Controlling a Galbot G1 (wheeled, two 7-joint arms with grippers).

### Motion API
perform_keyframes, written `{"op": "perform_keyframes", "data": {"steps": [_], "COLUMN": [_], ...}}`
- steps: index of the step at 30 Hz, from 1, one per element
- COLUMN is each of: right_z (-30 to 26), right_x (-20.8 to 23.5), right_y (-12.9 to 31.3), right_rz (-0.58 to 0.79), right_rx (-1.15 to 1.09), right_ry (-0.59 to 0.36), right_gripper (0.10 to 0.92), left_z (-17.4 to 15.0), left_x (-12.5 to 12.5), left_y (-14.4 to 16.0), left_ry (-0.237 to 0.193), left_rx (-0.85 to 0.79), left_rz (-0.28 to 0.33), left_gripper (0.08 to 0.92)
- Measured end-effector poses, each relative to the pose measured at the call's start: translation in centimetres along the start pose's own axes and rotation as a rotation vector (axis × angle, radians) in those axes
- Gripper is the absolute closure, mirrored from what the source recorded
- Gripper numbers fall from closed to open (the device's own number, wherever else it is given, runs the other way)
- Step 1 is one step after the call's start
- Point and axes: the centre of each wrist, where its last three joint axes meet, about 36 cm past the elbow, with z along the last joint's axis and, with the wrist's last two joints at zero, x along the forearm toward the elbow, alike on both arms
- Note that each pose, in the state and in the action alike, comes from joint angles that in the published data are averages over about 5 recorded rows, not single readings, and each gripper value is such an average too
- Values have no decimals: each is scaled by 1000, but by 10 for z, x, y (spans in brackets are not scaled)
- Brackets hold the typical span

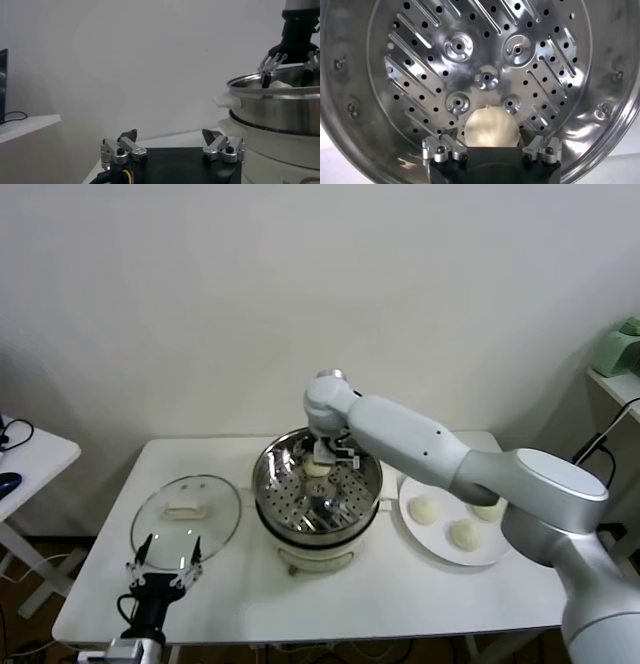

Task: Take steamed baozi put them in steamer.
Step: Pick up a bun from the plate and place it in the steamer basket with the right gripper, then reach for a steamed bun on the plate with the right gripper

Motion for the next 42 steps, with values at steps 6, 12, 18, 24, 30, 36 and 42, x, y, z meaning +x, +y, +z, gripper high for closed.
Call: {"op": "perform_keyframes", "data": {"steps": [6,12,18,24,30,36,42], "right_z": [7,27,57,76,71,56,40], "right_x": [21,62,96,96,71,33,-6], "right_y": [6,37,100,181,252,293,317], "right_rz": [6,30,61,63,43,1,-48], "right_rx": [-19,-139,-439,-788,-1052,-1203,-1287], "right_ry": [2,-19,-84,-165,-224,-271,-302], "right_gripper": [200,200,200,200,200,200,200], "left_z": [0,-1,-4,-10,-12,-10,-10], "left_x": [1,1,-3,-4,0,3,5], "left_y": [1,0,-1,2,4,5,5], "left_ry": [0,0,-15,-27,-23,-19,-21], "left_rx": [-1,0,7,17,22,28,33], "left_rz": [-3,-2,-12,-36,-40,-32,-28], "left_gripper": [177,177,177,177,177,177,177]}}
